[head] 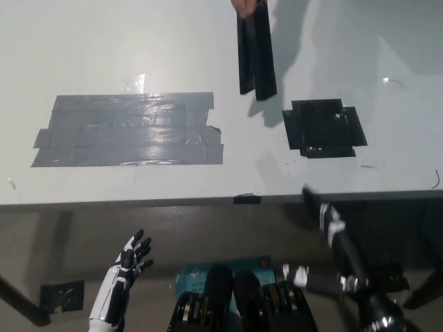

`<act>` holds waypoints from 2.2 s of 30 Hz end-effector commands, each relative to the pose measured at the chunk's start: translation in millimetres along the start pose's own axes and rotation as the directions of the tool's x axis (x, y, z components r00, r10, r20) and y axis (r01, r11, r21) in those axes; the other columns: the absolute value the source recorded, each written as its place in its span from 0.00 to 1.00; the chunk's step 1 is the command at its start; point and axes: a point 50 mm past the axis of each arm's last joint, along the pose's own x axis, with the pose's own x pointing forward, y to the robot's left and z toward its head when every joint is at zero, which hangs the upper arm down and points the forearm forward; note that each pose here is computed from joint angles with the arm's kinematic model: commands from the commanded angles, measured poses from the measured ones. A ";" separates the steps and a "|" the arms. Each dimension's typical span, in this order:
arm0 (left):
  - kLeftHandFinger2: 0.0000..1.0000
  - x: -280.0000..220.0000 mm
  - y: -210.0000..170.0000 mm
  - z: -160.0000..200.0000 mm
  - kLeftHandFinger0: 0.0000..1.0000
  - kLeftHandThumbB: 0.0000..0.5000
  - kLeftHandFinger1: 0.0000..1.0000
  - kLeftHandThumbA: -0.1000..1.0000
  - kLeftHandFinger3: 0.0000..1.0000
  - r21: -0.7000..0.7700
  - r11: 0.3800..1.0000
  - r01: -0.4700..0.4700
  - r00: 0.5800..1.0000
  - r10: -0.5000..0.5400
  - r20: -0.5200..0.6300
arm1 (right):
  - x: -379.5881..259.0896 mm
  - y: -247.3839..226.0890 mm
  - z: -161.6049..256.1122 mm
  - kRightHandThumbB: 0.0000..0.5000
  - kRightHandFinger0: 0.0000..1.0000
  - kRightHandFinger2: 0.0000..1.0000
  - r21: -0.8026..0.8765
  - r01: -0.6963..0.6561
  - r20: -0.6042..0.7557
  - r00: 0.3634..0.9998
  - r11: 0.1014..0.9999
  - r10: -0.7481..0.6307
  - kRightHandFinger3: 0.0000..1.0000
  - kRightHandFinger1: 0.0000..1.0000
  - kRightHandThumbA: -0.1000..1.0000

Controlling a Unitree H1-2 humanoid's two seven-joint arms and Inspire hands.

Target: A person hands a stapler to the robot and the robot grabs it with its right hand and places it on the desk infront of it

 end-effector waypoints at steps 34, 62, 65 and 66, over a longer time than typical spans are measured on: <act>0.98 10.8 1.1 15.2 0.93 0.84 1.00 1.00 1.00 0.018 1.000 0.017 0.998 -0.018 0.053 | 258.2 -50.7 75.3 0.71 1.00 1.00 -0.101 0.137 0.014 0.991 0.985 -0.136 1.00 1.00 1.00; 0.91 16.0 4.8 16.6 0.90 0.85 0.96 1.00 0.92 0.044 0.999 0.028 0.997 -0.031 0.068 | 256.6 -66.9 37.4 0.34 0.01 0.88 -0.392 0.147 -0.260 0.929 0.908 -0.262 0.75 0.49 0.00; 0.90 18.6 5.0 18.1 0.89 0.86 0.95 1.00 0.91 0.047 0.998 0.030 0.997 -0.033 0.071 | 257.5 -69.8 47.7 0.33 0.02 0.94 -0.394 0.156 -0.232 0.937 0.906 -0.262 0.80 0.53 0.00; 0.90 18.9 5.0 18.1 0.89 0.86 0.95 1.00 0.91 0.046 0.999 0.030 0.997 -0.033 0.071 | 257.9 -70.0 51.4 0.33 0.02 0.92 -0.402 0.156 -0.221 0.940 0.902 -0.261 0.80 0.52 0.00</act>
